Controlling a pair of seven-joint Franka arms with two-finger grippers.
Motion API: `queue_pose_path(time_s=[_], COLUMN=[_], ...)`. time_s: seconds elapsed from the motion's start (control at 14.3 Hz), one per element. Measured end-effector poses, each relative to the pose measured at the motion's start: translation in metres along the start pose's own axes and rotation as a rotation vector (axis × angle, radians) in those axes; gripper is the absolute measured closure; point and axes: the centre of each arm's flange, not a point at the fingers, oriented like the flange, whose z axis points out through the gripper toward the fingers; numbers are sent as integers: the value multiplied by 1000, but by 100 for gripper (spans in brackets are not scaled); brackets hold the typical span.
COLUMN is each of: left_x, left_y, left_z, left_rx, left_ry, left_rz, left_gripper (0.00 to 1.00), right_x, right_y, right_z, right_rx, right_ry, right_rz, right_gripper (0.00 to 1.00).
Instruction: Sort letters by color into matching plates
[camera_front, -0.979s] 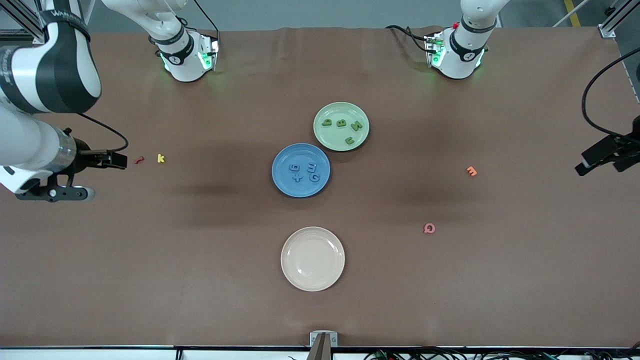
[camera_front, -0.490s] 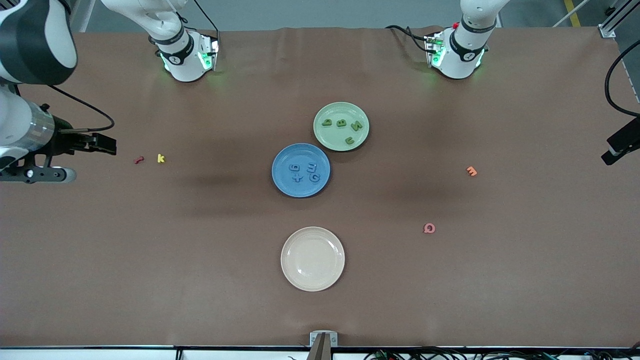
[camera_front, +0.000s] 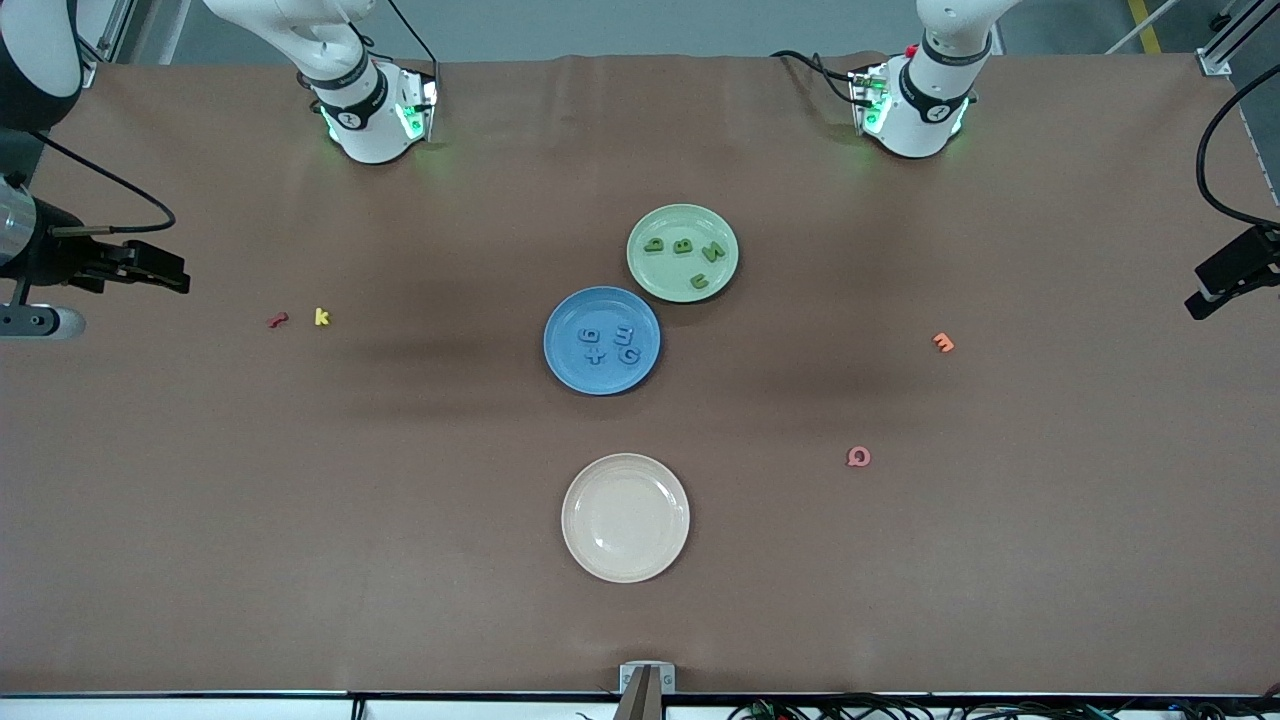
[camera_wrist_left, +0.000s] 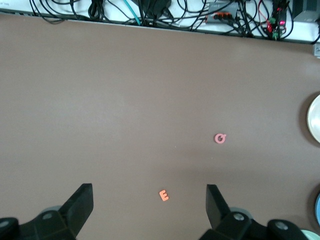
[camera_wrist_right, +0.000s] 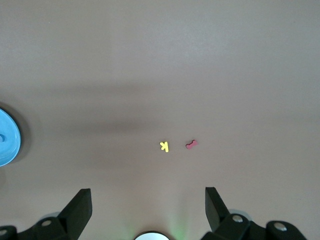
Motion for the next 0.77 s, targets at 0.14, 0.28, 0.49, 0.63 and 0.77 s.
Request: queue_pose_path(time_s=[0.14,0.28,0.49,0.63,0.77], left_x=[0,0,0,0,0], left_y=[1,0,2,3,2], left_z=[5,7,7,7,7], left_rx=[5,13,16,16,16], left_ry=[-19,-22,-23,-24,-24], left_rz=[1,-3,1,1,0], left_gripper=[0,0,0,0,0], right_x=[0,0,-2,-3,-6], right_y=[-2,-3,-2,1,3], right_z=[0,0,0,-3,-11], right_rx=[0,0,0,0,1], right_ry=[0,-4,-15,-10,-6], right_rz=[-4,-5,-3,2,21], right_gripper=[0,0,0,0,0])
